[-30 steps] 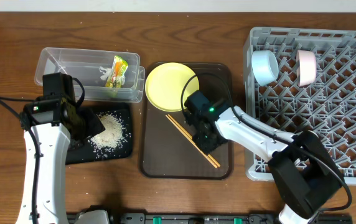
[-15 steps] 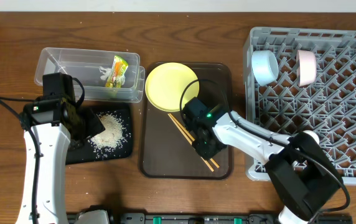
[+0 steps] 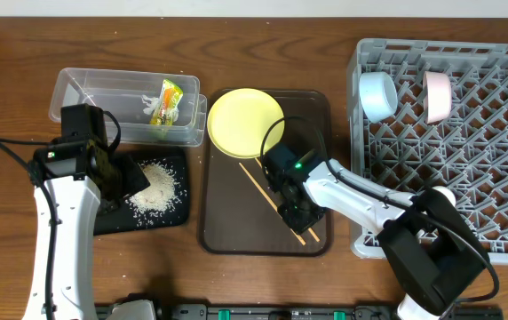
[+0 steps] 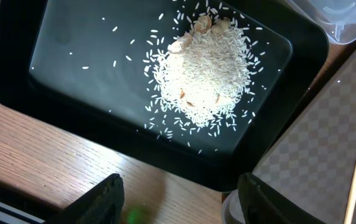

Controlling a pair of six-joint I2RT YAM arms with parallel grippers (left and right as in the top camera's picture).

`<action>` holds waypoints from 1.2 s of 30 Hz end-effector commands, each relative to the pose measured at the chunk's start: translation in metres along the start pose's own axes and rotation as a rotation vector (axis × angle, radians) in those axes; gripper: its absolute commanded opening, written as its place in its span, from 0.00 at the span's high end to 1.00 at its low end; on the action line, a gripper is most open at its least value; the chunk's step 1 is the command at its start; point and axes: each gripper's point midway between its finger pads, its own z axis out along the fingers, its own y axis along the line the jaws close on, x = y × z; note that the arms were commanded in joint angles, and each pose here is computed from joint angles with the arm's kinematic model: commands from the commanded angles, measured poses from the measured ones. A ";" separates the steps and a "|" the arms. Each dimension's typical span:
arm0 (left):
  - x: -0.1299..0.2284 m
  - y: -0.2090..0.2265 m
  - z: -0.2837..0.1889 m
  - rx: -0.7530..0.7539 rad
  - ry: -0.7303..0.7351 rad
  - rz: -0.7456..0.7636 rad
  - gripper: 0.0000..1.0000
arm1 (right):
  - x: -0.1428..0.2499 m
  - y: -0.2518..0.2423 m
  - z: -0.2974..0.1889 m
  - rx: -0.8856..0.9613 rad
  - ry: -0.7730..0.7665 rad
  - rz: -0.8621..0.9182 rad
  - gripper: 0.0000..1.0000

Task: Sort waste into correct bins and load items into the dishwasher rack
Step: 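Grasp one wooden chopstick with the right gripper and lift it, then insert the chopstick upright into the rack's left edge slot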

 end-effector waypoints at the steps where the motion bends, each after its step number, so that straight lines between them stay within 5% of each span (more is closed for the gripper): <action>1: 0.001 0.002 -0.002 -0.003 -0.008 -0.013 0.38 | 0.009 0.003 0.001 0.003 0.022 -0.004 0.99; 16: 0.001 0.002 -0.002 -0.003 -0.008 -0.013 0.38 | 0.013 -0.026 -0.100 0.011 -0.276 0.050 0.99; 24: 0.001 0.002 -0.002 -0.003 -0.008 -0.013 0.38 | 0.029 -0.102 -0.142 0.159 -0.438 0.515 0.99; 36: 0.001 0.002 -0.002 -0.003 -0.008 -0.013 0.38 | 0.069 -0.137 -0.131 0.172 -0.327 0.720 0.99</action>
